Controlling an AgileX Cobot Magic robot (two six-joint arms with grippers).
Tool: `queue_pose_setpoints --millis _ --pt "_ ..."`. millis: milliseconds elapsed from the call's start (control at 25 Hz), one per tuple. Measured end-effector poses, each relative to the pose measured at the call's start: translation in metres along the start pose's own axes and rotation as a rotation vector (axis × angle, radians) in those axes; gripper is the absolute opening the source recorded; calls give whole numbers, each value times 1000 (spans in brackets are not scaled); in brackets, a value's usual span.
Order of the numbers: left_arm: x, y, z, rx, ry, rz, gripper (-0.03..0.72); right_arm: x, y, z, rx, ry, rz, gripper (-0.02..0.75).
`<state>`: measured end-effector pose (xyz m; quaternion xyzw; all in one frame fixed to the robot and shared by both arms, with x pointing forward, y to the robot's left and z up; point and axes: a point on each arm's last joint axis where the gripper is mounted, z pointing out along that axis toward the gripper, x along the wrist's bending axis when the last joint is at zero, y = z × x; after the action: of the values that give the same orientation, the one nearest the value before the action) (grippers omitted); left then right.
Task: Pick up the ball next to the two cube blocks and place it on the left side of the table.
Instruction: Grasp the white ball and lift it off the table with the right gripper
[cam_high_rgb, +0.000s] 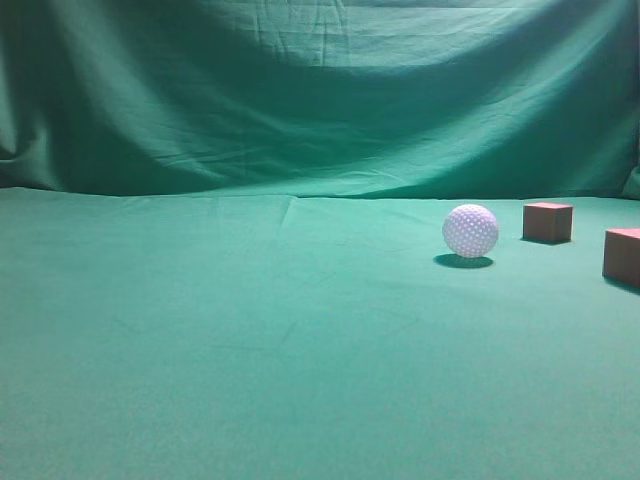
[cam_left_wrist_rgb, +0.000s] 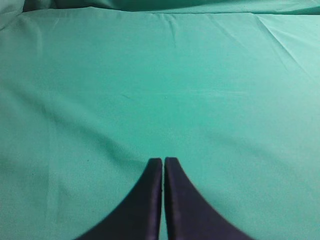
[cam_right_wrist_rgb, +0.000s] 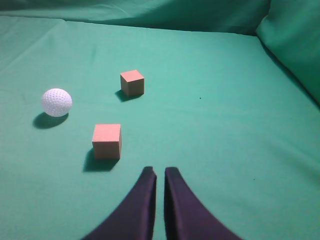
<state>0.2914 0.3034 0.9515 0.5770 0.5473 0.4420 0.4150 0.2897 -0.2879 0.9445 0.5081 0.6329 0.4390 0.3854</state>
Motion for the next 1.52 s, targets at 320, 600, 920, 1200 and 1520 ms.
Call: queue_pose_setpoints --millis 320,600,920,1200,1520 --pt "0 0 0 0 0 0 0 0 0 0 0 0 1 48" --pt "0 0 0 0 0 0 0 0 0 0 0 0 1 48" --pt "0 0 0 0 0 0 0 0 0 0 0 0 1 48" --pt "0 0 0 0 0 0 0 0 13 -1 -140 8 86 48" --pt "0 0 0 0 0 0 0 -8 49 -15 -467 -8 340 48"
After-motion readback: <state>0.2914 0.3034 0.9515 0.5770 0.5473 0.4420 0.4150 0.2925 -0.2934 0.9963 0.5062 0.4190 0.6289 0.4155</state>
